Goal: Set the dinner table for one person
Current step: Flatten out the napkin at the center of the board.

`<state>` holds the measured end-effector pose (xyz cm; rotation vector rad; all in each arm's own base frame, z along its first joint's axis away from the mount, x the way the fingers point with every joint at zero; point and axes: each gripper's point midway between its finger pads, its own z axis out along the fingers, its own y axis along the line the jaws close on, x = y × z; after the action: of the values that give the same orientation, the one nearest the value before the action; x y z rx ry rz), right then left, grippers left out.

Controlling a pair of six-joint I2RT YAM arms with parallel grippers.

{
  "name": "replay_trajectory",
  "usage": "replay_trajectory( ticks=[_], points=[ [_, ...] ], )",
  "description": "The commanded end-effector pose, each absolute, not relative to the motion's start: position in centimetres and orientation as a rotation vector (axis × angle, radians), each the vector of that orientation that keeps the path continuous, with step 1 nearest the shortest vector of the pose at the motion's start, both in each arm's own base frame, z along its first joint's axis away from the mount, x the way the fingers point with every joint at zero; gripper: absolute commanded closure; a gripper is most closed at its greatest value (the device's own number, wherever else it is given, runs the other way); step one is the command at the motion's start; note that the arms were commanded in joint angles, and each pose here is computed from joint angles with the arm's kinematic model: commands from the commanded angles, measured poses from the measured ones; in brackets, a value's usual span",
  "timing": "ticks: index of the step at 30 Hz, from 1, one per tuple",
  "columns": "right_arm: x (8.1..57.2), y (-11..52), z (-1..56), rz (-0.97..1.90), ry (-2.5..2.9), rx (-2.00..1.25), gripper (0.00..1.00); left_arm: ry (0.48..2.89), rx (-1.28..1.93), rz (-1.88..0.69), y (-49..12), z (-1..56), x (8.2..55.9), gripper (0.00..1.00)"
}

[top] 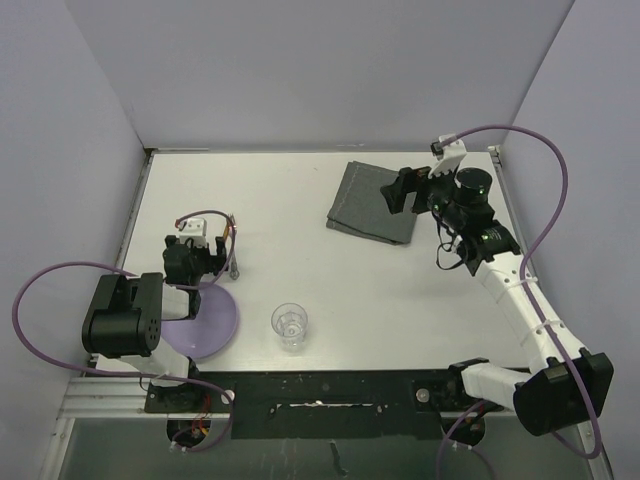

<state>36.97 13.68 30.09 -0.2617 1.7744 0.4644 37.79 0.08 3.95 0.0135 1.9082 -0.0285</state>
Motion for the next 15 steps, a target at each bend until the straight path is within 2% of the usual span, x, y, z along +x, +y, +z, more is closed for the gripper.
replay_trajectory(
  ticks=[1, 7, 15],
  points=[
    [36.6, 15.3, 32.7, 0.548, 1.731, -0.318, 0.02, 1.853, 0.023, -0.037, -0.2, 5.4, 39.1, 0.02],
    [37.4, 12.6, 32.1, 0.328, 1.781, -0.274, 0.02, 1.854, 0.023, -0.036, -0.2, 5.4, 39.1, 0.02],
    [43.0, 10.3, 28.6, 0.195, 1.919, -0.170, 0.02, 1.853, 0.023, -0.037, -0.2, 5.4, 39.1, 0.02]
  ],
)
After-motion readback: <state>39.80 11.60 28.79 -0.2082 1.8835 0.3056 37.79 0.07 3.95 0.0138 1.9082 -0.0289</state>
